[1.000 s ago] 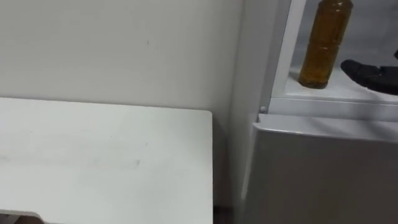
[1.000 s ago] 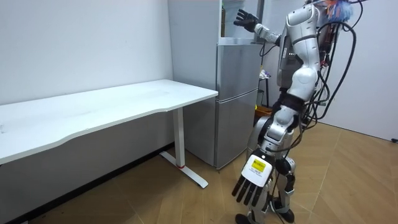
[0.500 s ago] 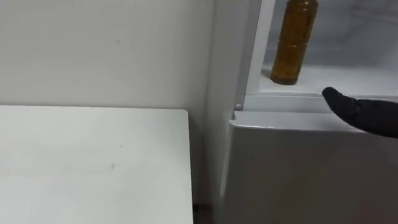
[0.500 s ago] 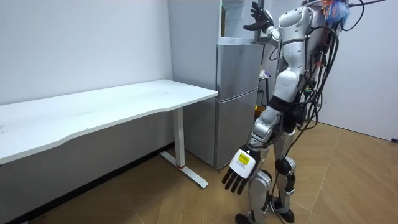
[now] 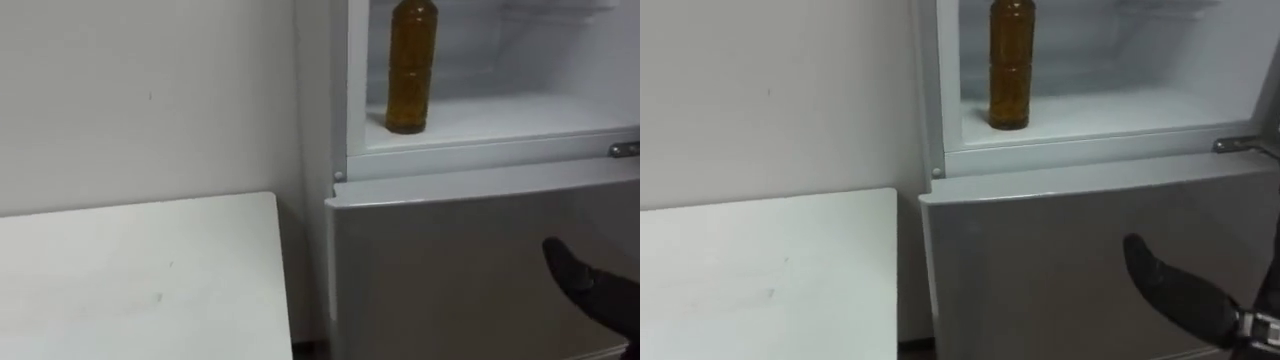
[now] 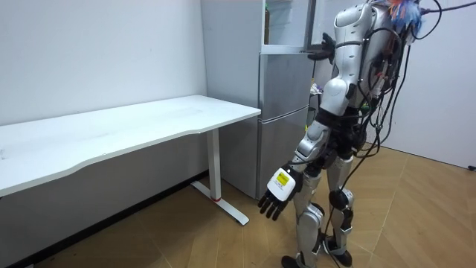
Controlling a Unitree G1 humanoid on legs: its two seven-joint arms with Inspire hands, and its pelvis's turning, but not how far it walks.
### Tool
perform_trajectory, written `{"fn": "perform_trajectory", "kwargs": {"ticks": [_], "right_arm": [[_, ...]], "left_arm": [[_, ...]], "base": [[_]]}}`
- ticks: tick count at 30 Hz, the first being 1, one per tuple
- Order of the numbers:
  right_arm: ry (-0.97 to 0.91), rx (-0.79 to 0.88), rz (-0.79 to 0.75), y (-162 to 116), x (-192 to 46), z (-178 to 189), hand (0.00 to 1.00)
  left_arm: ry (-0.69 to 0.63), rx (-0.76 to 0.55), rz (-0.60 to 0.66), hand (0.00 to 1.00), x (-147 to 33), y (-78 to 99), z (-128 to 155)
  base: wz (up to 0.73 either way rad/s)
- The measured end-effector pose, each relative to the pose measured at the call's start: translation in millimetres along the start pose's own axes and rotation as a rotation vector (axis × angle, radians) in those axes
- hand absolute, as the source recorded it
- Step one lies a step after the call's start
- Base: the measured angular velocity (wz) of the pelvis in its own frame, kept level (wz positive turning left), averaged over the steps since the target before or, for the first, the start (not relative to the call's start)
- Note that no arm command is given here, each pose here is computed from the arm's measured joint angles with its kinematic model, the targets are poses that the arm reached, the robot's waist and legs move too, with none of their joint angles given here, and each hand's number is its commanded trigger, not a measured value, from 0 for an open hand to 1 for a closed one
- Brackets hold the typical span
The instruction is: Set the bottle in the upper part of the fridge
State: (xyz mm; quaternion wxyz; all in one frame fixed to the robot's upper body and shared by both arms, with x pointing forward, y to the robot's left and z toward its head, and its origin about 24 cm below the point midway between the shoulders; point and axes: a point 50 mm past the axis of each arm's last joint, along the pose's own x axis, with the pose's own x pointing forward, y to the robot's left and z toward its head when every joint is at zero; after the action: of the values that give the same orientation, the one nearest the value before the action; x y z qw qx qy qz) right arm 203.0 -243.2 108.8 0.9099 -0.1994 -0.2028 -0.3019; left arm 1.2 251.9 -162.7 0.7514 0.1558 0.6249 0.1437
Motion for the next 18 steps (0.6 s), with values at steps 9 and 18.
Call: {"fn": "perform_trajectory", "kwargs": {"ticks": [9,18], "right_arm": [[0.482,-0.134,-0.002,-8.1,-65.2,-93.1,0.00],[0.829,-0.317,0.021,-24.5,-130.9,-148.1,0.00]], "left_arm": [[-0.002,-0.003,-0.017,0.00,0.4,-3.1,2.6],[-0.078,-0.022,-0.019,0.00,2.4,-4.5,26.3]], "base": [[-0.02],[0.00]]}}
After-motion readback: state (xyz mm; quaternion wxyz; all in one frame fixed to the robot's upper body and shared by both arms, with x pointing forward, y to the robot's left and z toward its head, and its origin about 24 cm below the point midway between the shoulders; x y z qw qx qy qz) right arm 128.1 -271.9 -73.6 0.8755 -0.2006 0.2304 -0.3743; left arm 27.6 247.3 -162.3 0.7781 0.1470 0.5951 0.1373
